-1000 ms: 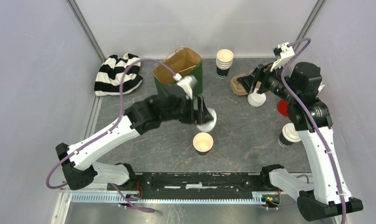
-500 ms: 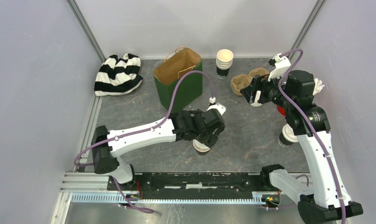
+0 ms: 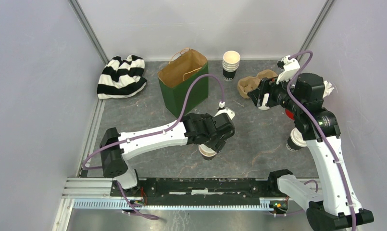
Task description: Pack the takeout coffee
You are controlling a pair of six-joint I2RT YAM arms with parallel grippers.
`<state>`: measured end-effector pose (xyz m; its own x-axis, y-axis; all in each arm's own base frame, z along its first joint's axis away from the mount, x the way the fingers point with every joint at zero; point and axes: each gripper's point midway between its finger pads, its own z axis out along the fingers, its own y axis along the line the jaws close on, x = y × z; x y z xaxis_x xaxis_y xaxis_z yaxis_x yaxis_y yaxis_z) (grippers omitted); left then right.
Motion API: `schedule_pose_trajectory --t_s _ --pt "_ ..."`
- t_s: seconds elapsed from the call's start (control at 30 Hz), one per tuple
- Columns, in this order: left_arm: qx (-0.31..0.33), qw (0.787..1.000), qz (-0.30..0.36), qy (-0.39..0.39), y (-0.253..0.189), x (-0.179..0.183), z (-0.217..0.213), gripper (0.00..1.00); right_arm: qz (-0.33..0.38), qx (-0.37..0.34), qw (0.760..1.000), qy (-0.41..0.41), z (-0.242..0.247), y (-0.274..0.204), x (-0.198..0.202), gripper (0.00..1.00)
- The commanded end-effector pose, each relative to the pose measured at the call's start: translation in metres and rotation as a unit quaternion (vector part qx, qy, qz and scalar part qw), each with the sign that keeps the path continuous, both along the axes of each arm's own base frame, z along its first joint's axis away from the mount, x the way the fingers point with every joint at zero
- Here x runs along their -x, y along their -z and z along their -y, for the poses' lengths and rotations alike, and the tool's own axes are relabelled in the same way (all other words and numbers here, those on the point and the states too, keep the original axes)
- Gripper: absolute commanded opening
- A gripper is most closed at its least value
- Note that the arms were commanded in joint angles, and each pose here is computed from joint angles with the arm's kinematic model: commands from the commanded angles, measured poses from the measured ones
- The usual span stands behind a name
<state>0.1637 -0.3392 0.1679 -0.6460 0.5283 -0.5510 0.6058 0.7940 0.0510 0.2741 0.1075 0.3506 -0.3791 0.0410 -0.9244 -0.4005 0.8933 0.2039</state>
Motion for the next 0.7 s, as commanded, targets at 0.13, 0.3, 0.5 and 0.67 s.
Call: schedule_pose_trajectory --t_s 0.13,0.3,0.5,0.67 --pt "-0.012 1.0 -0.004 0.005 0.004 0.001 0.002 0.76 0.018 -0.005 1.0 -0.014 -0.004 -0.003 0.001 0.81" --pt "-0.017 1.0 -0.003 -0.003 0.007 0.001 -0.001 0.77 0.018 -0.007 1.0 -0.018 -0.006 -0.003 0.002 0.82" --pt "-0.024 1.0 -0.009 -0.002 0.013 0.002 0.0 0.8 0.019 -0.01 1.0 -0.022 -0.007 -0.003 0.003 0.82" --pt "-0.029 1.0 -0.01 -0.007 0.015 0.001 -0.002 0.8 0.017 -0.01 1.0 -0.022 -0.007 -0.001 0.005 0.82"
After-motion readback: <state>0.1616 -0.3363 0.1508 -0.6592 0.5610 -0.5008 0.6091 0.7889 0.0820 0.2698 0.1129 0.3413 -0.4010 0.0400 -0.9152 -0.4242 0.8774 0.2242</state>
